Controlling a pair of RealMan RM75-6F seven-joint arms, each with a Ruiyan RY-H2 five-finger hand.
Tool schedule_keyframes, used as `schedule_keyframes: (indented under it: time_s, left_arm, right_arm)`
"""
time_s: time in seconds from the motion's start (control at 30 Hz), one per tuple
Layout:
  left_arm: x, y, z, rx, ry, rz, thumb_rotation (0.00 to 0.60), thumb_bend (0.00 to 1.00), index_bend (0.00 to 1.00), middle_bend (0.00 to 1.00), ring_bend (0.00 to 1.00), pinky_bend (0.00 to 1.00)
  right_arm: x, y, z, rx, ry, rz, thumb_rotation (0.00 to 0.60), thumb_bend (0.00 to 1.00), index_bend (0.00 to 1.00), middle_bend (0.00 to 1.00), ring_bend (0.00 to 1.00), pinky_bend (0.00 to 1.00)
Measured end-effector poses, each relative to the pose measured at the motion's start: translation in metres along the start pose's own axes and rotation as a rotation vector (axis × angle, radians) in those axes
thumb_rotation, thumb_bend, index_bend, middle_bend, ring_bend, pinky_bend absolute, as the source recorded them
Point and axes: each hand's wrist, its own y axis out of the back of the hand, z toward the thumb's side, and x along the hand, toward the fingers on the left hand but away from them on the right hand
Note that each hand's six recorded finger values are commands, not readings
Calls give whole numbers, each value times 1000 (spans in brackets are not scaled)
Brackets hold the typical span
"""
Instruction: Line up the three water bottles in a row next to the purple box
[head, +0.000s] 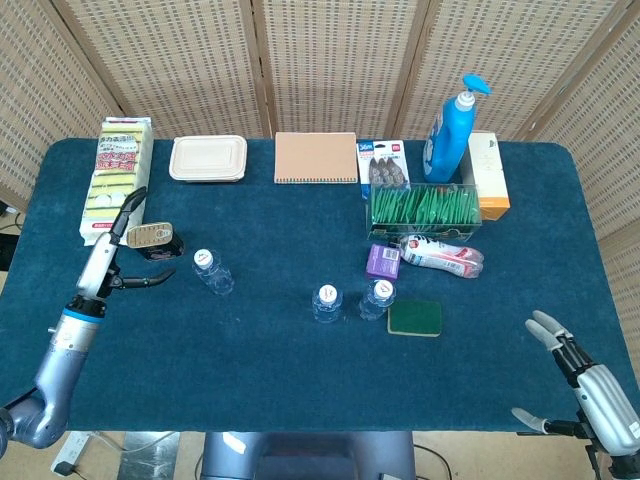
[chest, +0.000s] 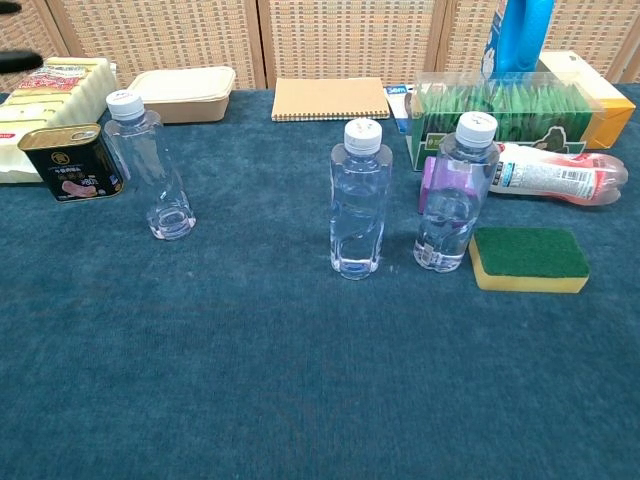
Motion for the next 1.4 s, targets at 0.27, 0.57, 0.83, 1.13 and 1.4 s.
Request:
schedule_keyframes:
  time_s: [0.27,0.57,0.83,1.13,1.4]
  left_arm:
    - [-2,-30,-47,-120,67,-35,600,147,0,0,0,36]
    - [6,-66,-54,-186,75,-97,600,147,0,0,0,42]
    - [15,-83,-63,-219,111,-103,600,151,0,0,0,42]
    - [29,-111,-71,-215,141,-139,600,181,0,0,0,58]
    - [35,-136,-72,-202,158,-177,600,376,7,14,6,223]
  right_arm:
    - [0,-1,0,2,-4,1,600,0,10,0,0,176]
    - [-1,1,-3,1,-11,-4,600,0,10,0,0,176]
    - [-1,0,-3,-1,-12,-1,600,0,10,0,0,176]
    - [-1,3,-4,-3,-12,-9,600,0,10,0,0,176]
    - [-1,6,-5,-8,-13,-17,600,0,10,0,0,176]
